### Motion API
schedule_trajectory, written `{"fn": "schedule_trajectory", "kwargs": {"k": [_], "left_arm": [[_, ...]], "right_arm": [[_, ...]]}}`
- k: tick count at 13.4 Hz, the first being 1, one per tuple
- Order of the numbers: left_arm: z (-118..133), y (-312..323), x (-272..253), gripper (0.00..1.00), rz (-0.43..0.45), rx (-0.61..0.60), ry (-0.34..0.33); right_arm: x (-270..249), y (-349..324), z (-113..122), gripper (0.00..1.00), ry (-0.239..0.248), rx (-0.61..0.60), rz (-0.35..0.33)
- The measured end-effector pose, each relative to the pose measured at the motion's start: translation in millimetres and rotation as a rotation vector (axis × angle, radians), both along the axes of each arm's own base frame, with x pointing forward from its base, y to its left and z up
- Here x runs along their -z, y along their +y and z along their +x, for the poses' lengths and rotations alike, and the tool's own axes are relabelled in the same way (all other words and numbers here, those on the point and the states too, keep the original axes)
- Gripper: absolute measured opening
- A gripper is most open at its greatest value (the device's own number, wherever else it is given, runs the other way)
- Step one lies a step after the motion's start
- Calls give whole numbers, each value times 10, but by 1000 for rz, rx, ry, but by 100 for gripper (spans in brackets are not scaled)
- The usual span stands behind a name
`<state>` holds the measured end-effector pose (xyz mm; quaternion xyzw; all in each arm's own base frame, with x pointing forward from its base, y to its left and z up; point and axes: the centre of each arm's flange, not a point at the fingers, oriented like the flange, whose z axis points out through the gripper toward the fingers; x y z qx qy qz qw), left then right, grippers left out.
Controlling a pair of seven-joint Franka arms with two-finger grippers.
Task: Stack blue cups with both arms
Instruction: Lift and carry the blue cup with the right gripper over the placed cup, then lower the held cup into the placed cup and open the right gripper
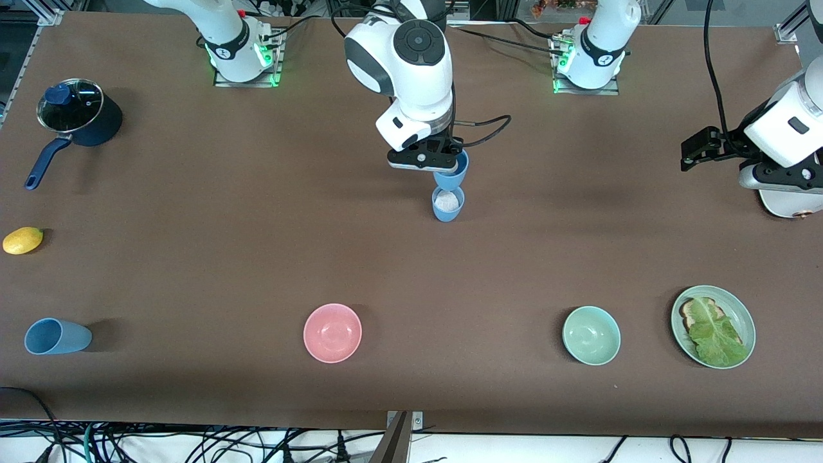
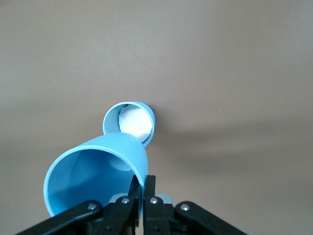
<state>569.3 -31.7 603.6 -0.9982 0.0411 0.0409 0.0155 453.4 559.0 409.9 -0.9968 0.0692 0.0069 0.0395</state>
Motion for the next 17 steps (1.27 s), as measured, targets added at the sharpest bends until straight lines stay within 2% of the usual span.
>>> {"fn": "schedule_trajectory", "kwargs": {"k": [8, 17], "left_arm": [[-14, 73, 4, 100, 5, -16, 14], [-15, 133, 0, 100, 6, -27, 16]], "right_arm": [[233, 43, 225, 4, -31, 13, -7], [328, 87, 225, 4, -31, 10, -6]]}}
